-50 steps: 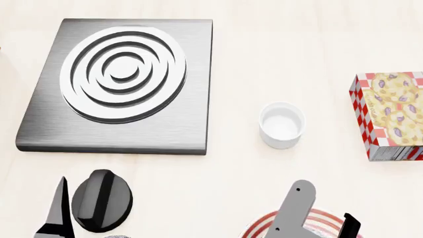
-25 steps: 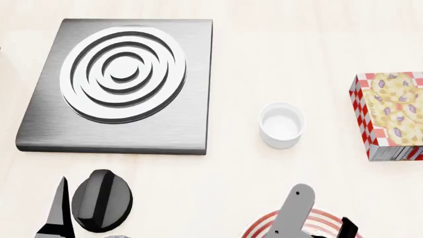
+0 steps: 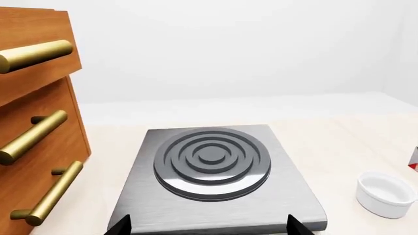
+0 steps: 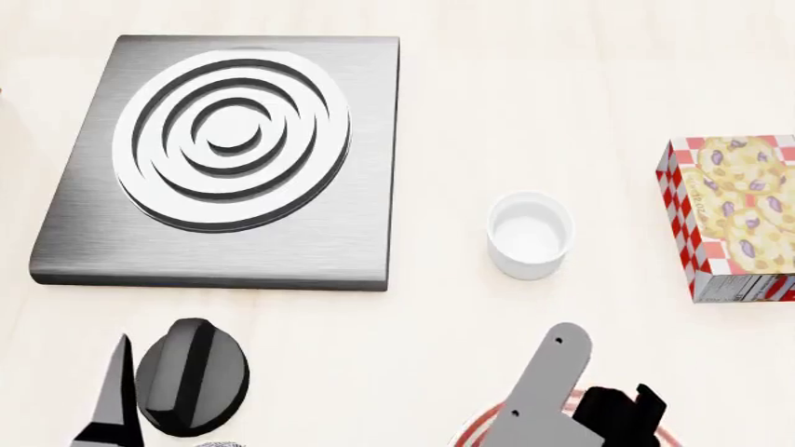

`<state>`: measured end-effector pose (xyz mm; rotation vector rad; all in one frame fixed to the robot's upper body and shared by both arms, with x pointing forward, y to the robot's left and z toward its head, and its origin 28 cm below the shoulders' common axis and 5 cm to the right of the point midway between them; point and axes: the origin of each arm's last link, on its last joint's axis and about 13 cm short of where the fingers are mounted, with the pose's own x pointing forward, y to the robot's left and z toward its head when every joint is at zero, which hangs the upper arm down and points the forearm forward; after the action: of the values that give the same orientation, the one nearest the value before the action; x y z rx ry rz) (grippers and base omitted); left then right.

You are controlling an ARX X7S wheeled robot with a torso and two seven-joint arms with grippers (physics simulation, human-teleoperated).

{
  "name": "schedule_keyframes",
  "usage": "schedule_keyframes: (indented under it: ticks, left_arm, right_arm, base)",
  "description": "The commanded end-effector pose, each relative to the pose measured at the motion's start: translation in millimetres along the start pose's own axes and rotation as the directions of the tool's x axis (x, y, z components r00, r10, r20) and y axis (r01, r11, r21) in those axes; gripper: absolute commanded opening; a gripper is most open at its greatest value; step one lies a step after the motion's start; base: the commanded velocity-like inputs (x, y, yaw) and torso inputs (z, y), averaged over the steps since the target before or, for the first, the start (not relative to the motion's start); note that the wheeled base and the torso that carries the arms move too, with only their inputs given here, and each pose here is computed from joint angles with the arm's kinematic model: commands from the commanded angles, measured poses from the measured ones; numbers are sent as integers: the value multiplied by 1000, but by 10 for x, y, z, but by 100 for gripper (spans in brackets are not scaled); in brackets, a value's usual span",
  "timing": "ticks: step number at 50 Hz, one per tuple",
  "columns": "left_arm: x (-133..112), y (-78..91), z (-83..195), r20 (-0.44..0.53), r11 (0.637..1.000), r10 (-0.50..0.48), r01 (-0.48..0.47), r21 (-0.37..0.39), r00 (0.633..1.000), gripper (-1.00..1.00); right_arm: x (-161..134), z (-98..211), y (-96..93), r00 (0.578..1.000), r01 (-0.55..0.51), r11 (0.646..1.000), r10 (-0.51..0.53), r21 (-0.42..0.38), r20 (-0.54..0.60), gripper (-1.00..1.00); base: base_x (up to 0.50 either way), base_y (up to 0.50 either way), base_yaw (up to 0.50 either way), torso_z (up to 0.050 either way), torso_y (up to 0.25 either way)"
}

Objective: Pick the akita bowl on the ramekin and place it on the plate.

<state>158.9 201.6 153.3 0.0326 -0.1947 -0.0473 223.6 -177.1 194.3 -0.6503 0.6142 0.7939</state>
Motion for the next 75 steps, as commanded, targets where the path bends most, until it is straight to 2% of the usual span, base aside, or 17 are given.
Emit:
schedule_keyframes:
  ticks: [1,6,26,36,38,41,48,51,59,61,62,67,70,72,73,74,75]
  left_arm:
    - [-15,-9,-3,35,999,-28,30,-32,999,100]
    - [-16,-10,-6,35,999,-27,28,-30,999,100]
    - [-17,-7,-2,36,999,-29,30,-28,999,100]
    - [-17,-4,3,37,999,-28,29,-28,999,100]
    - [-16,-2,4,37,999,-28,29,-28,999,100]
    - [-19,-8,-2,36,999,-30,31,-27,999,100]
    - [-17,-8,2,36,999,-31,32,-28,999,100]
    - [-17,-8,3,36,999,-31,33,-30,999,100]
    - [-6,-3,-3,34,999,-29,30,-31,999,100]
    - [-5,-3,-2,34,999,-30,31,-31,999,100]
    - [-3,-6,-13,31,999,-30,31,-31,999,100]
    - [-9,-7,-9,32,999,-33,34,-30,999,100]
    - [-8,4,-1,36,999,-30,31,-35,999,100]
    - [-10,3,-3,36,999,-31,32,-34,999,100]
    - [-7,6,-9,32,999,-30,32,-36,999,100]
    - [-6,7,-11,31,999,-29,31,-37,999,100]
    - [-5,7,-11,31,999,-29,30,-35,999,100]
  right_arm:
    - [2,79,7,991,6,999,-10,31,130,100]
    - [-10,116,15,979,-14,999,3,52,205,100]
    - [-13,147,45,949,-15,996,-15,93,315,100]
    - [-3,178,33,906,18,991,-72,130,417,100]
    - [-6,190,7,852,89,978,-172,187,495,100]
    - [15,180,8,809,140,964,-243,227,536,100]
    - [60,147,54,724,183,937,-334,299,604,100]
    - [93,154,51,662,217,908,-408,360,629,100]
    - [158,150,35,587,302,854,-516,424,623,100]
    - [173,151,45,578,354,842,-540,408,612,100]
    - [177,161,48,546,376,814,-581,443,604,100]
    - [208,173,95,486,431,760,-650,487,584,100]
    - [216,178,130,409,458,708,-705,538,580,100]
    - [222,170,151,391,456,698,-714,552,581,100]
    - [215,160,161,360,477,665,-744,575,562,100]
    - [205,161,172,349,472,663,-745,581,568,100]
    - [184,159,194,314,483,636,-768,602,559,100]
  base:
    - [0,0,0,0,0]
    - [0,0,0,0,0]
    - [0,0,0,0,0]
    - [0,0,0,0,0]
    - [0,0,0,0,0]
    - [0,0,0,0,0]
    - [0,0,0,0,0]
    - [0,0,0,0,0]
    - [0,0,0,0,0]
    - [0,0,0,0,0]
    - [0,0,0,0,0]
    - [0,0,0,0,0]
    - [0,0,0,0,0]
    - [0,0,0,0,0]
    - [0,0,0,0,0]
    - [0,0,0,0,0]
    - [0,0,0,0,0]
